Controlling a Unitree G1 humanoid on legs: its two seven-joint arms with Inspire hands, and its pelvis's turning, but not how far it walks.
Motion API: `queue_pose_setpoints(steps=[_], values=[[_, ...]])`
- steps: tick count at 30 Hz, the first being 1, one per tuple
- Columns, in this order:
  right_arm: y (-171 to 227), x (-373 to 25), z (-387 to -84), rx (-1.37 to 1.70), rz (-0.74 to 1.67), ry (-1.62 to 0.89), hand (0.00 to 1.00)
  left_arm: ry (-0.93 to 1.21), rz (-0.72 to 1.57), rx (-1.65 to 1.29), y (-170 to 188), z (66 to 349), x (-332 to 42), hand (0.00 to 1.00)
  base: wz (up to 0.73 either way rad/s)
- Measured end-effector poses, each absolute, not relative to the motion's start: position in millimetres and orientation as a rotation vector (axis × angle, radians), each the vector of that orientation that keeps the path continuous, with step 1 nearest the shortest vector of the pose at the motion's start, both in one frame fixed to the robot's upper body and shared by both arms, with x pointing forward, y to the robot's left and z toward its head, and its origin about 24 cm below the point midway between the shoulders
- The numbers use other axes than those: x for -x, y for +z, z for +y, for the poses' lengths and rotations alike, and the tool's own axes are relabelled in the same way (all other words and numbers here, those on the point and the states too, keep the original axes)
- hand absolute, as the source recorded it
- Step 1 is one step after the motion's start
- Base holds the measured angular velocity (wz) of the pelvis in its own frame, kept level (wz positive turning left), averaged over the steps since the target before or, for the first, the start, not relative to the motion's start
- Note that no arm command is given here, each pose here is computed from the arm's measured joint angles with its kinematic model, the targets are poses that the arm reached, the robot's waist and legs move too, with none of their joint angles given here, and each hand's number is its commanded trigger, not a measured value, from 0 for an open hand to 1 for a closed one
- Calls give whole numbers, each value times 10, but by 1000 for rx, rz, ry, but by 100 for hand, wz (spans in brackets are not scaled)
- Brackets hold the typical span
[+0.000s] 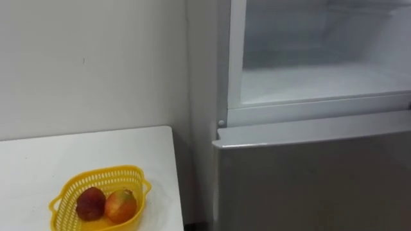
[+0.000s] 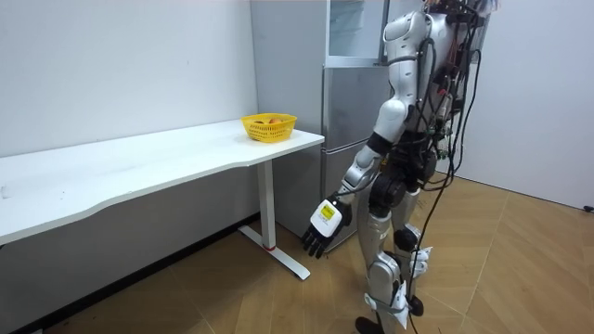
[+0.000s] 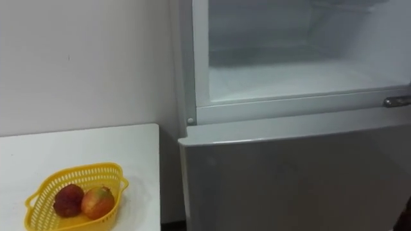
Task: Retrieve from the upper fridge
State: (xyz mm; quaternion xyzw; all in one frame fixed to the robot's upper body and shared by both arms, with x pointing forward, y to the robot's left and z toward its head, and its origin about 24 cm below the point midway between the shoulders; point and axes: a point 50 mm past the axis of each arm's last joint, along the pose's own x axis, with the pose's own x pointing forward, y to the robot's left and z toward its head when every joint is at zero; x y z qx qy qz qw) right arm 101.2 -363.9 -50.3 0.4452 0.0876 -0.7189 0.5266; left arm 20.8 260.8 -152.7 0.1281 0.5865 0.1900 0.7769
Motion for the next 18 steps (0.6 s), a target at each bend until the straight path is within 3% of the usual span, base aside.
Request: queue_pose_setpoints(steps=[6, 12, 18], values=[[140, -1250, -3827, -898, -30, -1680, 0, 368, 1244, -313, -1517, 2593, -279, 0, -2], [673, -1329, -3804, -708, -257, -1644, 0, 366, 1227, -327, -1504, 2622, -278, 0, -1], [975, -1383, -3777, -636, -383, -1585, 0, 359, 1252, -339, -1524, 2629, -197, 0, 0]])
